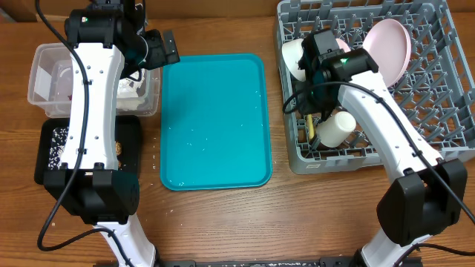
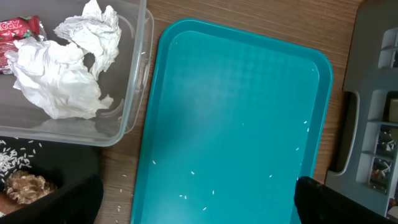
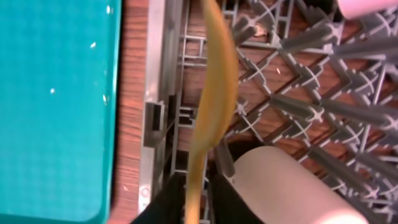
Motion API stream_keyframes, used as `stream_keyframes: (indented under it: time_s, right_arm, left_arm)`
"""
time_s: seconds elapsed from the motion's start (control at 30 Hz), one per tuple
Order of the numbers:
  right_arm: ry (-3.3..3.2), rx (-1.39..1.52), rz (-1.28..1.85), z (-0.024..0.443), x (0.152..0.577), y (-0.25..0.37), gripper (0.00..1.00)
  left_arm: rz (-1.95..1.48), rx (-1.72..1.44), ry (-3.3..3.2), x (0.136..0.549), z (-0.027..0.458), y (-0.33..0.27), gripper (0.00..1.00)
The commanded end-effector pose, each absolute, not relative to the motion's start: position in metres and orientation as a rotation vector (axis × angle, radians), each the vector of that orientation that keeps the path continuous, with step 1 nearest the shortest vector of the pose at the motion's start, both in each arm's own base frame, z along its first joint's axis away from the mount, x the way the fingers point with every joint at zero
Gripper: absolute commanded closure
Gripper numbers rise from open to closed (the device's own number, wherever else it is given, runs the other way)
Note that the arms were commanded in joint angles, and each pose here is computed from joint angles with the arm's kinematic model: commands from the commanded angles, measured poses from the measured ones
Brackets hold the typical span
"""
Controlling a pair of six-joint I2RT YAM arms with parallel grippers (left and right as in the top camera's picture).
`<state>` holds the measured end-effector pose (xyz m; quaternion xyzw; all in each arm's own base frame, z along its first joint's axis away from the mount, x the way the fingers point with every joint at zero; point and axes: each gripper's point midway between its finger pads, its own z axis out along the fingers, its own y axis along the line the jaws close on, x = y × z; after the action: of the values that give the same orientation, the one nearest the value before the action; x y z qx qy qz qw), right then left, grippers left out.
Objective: Sort waste into correct bins and load items into the dishwasher
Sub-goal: 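Place the yellow spoon into the dish rack with the right gripper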
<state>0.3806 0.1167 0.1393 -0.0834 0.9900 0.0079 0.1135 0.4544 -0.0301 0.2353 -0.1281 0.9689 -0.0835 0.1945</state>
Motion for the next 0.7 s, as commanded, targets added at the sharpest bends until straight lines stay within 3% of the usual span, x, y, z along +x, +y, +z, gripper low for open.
stream_keyframes:
  time_s: [0.0, 0.2, 0.33, 0.4, 0.47, 0.67]
  right_arm:
    - [2.897, -0.247, 0.006, 0.138, 0.383, 0.112, 0.62]
    - [2.875, -0.217, 0.018, 0.148, 0.388, 0.114, 0.6]
    - [2.854, -0.22, 0.125, 0.18, 0.384, 0.125, 0.53]
    - [2.83, -0.224, 0.173, 0.207, 0.381, 0.129, 0.39]
    - [2.794, -0.223, 0.185, 0.24, 0.375, 0.127, 0.0]
    - [2.673, -0.187, 0.227, 0.335, 0.334, 0.115, 0.0]
  left_arm:
    - [-0.237, -0.367, 2.704, 0.455, 0.239, -0.029, 0.0]
    - [-0.237, -0.367, 2.704, 0.455, 0.239, -0.029, 0.0]
    - [-0.237, -0.367, 2.704, 0.455, 0.239, -0.029, 0.0]
    - [-0.237, -0.368, 2.704, 0.455, 0.239, -0.029, 0.0]
    - [-0.237, -0.367, 2.704, 0.455, 0.239, -0.029, 0.0]
    - [-0.237, -0.367, 2.704, 0.455, 0.239, -0.029, 0.0]
